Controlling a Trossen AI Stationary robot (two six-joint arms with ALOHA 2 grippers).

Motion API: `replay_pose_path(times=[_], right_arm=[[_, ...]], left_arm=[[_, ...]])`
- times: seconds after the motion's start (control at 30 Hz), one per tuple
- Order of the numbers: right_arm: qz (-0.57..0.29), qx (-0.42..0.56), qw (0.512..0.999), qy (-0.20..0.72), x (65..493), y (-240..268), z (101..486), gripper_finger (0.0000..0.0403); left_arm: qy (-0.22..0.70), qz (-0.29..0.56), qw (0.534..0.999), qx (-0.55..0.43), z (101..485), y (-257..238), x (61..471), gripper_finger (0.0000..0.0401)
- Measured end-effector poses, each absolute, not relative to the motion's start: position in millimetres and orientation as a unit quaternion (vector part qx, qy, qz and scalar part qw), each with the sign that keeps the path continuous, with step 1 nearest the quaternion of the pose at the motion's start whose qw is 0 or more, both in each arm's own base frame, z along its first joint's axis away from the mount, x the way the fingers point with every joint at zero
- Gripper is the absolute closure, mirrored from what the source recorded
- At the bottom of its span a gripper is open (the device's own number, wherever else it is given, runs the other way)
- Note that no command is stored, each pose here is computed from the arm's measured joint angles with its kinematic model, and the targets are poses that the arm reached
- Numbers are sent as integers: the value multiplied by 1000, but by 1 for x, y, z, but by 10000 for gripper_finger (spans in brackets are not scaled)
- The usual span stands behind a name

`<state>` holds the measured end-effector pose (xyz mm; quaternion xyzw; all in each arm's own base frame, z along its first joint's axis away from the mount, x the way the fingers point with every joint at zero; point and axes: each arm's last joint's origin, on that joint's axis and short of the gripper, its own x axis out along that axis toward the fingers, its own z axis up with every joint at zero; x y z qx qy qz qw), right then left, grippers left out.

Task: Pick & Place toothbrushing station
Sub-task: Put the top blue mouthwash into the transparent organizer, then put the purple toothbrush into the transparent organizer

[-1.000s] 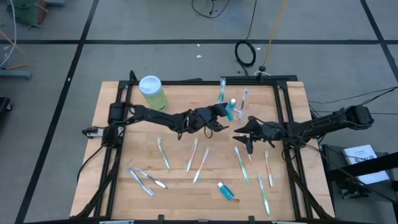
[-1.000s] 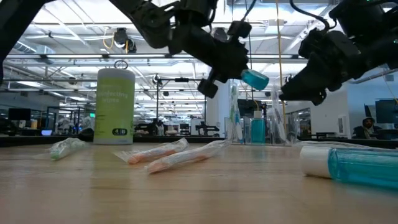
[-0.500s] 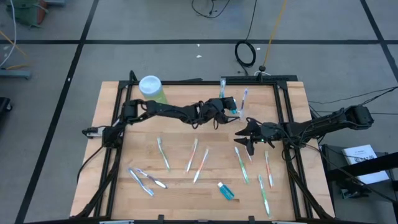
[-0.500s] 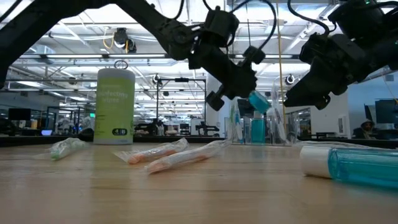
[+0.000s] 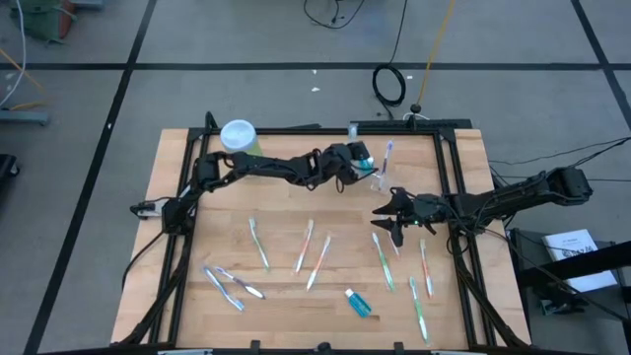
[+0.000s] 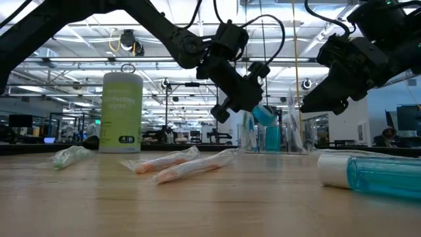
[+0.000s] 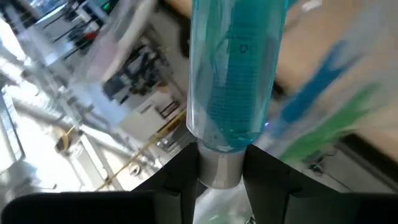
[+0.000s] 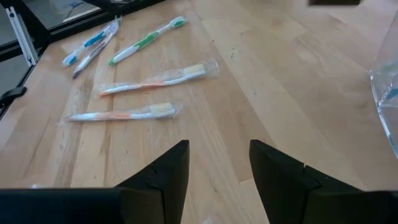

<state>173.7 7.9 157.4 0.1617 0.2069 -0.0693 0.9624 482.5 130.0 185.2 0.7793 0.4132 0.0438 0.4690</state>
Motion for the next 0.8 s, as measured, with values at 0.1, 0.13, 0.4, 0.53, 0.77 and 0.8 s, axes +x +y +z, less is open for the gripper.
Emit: replay_pose_path(times=[0.1,0.13,0.4,0.53,0.77,0.8], right_arm=[[-69,162,962,207,174,8,157,243],[-69,162,962,207,174,8,157,243],[-69,162,962,207,174,8,157,243],[-69,162,962,207,174,8,157,243],[-69,162,962,207,174,8,157,243],[-69,162,962,207,174,8,157,243]], left_arm=[[410,26,471,781,183,125,483,277],[407,26,473,781,183,124,483,273],[404,34,486,774,183,122,484,232],[402,43,505,762,183,121,484,223],[384,107,574,715,194,99,489,234],[377,116,587,707,200,95,488,238]])
